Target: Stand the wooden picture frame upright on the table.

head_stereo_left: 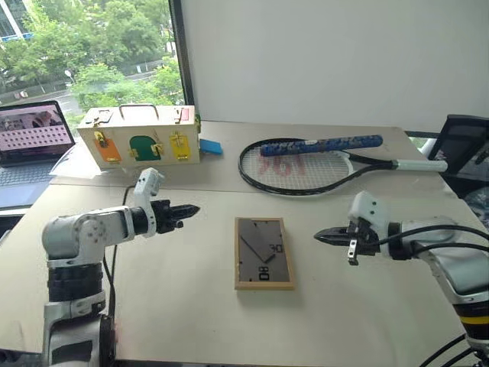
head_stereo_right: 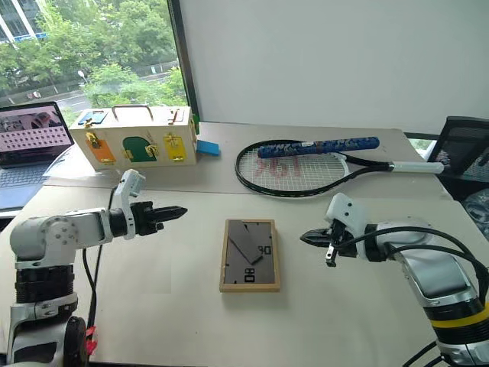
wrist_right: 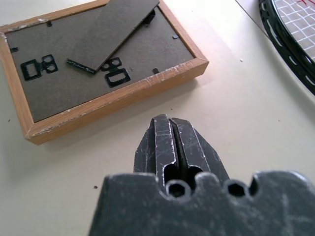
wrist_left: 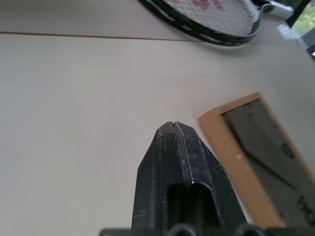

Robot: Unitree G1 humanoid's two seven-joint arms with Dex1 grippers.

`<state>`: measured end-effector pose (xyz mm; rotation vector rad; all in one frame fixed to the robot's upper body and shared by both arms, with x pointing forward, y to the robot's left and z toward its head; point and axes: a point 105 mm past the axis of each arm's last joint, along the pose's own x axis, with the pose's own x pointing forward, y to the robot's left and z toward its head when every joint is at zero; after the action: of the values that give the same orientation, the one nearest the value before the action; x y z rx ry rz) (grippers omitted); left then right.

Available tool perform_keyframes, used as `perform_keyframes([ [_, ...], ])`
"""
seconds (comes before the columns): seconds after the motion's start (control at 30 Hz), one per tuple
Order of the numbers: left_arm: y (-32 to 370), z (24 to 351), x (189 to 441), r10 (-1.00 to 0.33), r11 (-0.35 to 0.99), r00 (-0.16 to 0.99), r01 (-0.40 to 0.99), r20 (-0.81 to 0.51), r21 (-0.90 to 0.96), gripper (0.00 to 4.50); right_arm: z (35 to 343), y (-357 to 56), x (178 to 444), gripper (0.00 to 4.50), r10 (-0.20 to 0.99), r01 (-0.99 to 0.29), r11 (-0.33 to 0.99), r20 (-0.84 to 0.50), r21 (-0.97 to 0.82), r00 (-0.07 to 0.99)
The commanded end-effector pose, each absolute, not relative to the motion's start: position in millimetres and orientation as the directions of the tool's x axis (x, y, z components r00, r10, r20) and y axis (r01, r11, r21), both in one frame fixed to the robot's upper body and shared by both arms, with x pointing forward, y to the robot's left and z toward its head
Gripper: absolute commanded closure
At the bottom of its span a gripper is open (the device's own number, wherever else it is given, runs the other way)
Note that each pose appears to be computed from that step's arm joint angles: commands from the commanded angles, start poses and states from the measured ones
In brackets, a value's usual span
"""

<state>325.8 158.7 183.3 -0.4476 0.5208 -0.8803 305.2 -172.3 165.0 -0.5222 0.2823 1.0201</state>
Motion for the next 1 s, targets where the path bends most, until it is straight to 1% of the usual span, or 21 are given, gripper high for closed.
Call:
perform_keyframes([
  [0.03, 149.6, 175.9, 306.1, -0.884, 0.436, 0.414, 0.568, -0.216, -0.698, 2.79, 161.7, -161.5, 302.0, 4.50, 0.757, -0.877, 0.372, -0.448, -0.304, 0.477],
  [0.07, 147.7, 174.4, 303.9, -0.892, 0.421, 0.401, 0.565, -0.210, -0.709, 2.37, 159.2, -160.5, 301.5, 4.50, 0.758, -0.880, 0.367, -0.452, -0.300, 0.470],
  [0.1, 145.1, 173.7, 299.8, -0.906, 0.392, 0.374, 0.567, -0.198, -0.724, 2.12, 156.3, -159.5, 301.3, 4.50, 0.760, -0.883, 0.363, -0.454, -0.298, 0.465],
  [0.13, 142.3, 169.8, 295.7, -0.915, 0.376, 0.351, 0.559, -0.200, -0.739, 1.71, 150.6, -158.6, 300.3, 4.50, 0.760, -0.888, 0.354, -0.463, -0.293, 0.456],
  [0.2, 138.8, 158.7, 291.3, -0.911, 0.394, 0.334, 0.532, -0.241, -0.749, 1.03, 139.5, -158.6, 298.1, 4.50, 0.752, -0.897, 0.328, -0.494, -0.295, 0.438],
  [0.23, 137.5, 153.8, 290.5, -0.905, 0.411, 0.333, 0.520, -0.265, -0.749, 0.60, 133.9, -160.1, 297.7, 4.50, 0.737, -0.898, 0.314, -0.518, -0.307, 0.435],
  [0.3, 128.1, 149.7, 291.3, -0.912, 0.393, 0.318, 0.500, -0.259, -0.772, 0.05, 121.3, -162.5, 298.6, 4.50, 0.704, -0.898, 0.275, -0.564, -0.345, 0.432],
  [0.37, 112.9, 142.2, 289.4, -0.921, 0.377, 0.283, 0.481, -0.267, -0.792, 0.05, 116.1, -157.6, 299.4, 4.50, 0.707, -0.900, 0.258, -0.566, -0.351, 0.424],
  [0.47, 99.1, 123.1, 277.1, -0.922, 0.387, 0.208, 0.442, -0.327, -0.809, 0.05, 113.0, -153.9, 299.7, 4.50, 0.708, -0.902, 0.241, -0.570, -0.359, 0.417],
  [0.6, 87.0, 111.1, 267.2, -0.935, 0.354, 0.163, 0.385, -0.314, -0.853, 0.05, 113.6, -142.5, 294.1, 4.50, 0.742, -0.915, 0.226, -0.549, -0.335, 0.385],
  [0.8, 75.1, 101.6, 266.2, -0.934, 0.351, 0.180, 0.317, -0.308, -0.881, 0.05, 114.0, -127.3, 289.4, 4.50, 0.772, -0.923, 0.228, -0.520, -0.310, 0.365],
  [1.0, 64.4, 102.0, 273.7, -0.932, 0.334, 0.234, 0.270, -0.275, -0.903, 0.05, 109.5, -118.4, 287.7, 4.50, 0.777, -0.927, 0.224, -0.520, -0.301, 0.356],
])
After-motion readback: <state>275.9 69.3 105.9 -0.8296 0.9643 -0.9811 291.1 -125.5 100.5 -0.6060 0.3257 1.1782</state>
